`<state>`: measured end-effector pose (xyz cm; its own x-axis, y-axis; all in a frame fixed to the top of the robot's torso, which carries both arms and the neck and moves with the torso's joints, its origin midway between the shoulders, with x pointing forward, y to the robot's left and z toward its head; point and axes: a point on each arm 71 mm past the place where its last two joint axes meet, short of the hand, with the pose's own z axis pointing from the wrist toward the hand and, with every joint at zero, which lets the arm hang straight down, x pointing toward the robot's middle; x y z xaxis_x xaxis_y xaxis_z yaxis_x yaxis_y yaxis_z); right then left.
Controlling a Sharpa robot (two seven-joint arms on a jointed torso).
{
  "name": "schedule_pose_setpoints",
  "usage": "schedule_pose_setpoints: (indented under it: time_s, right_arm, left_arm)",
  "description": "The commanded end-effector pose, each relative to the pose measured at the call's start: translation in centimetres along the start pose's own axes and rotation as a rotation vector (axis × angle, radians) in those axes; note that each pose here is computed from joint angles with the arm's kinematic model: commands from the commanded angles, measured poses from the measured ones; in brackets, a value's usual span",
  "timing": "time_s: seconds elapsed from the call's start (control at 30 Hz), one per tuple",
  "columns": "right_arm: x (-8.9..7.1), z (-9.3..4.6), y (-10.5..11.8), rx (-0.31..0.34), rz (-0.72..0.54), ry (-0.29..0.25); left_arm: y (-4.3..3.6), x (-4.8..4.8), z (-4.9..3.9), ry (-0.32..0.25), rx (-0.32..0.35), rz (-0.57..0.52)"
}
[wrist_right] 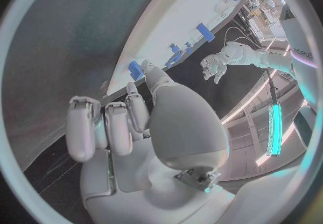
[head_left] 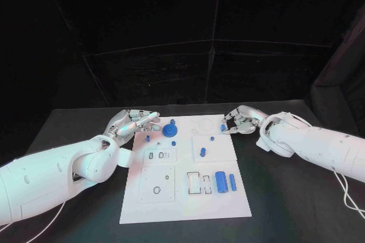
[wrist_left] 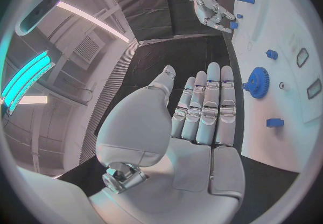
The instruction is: Assemble the parts on the task board
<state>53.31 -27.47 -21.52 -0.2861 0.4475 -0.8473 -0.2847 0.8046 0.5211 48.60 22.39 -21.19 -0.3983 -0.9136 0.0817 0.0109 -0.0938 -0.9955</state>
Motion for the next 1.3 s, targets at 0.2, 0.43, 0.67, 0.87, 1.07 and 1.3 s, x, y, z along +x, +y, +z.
schedule_pose_setpoints:
  time_s: [0.2,0.43,0.67,0.87,1.07,1.3]
  right_arm:
    - [0.15,0.30,0.24,-0.014,-0.006,0.007]
    - [0.41,0.48,0.35,-0.018,-0.004,0.014]
    - [0.62,0.61,0.39,-0.016,-0.003,0.021]
    - [0.69,0.68,0.38,-0.012,-0.006,0.022]
    - [0.49,0.65,0.48,-0.020,-0.018,-0.011]
    - [0.07,0.48,0.96,-0.045,-0.034,-0.082]
  left_arm:
    - [-0.06,0.11,0.07,0.009,0.006,-0.007]
    - [-0.04,0.10,0.08,0.009,0.005,-0.007]
    - [-0.02,0.07,0.07,0.008,0.003,-0.007]
    - [-0.02,0.05,0.06,0.008,0.003,-0.006]
    - [-0.01,0.04,0.06,0.008,0.002,-0.006]
    - [-0.03,-0.02,0.00,0.006,0.001,-0.005]
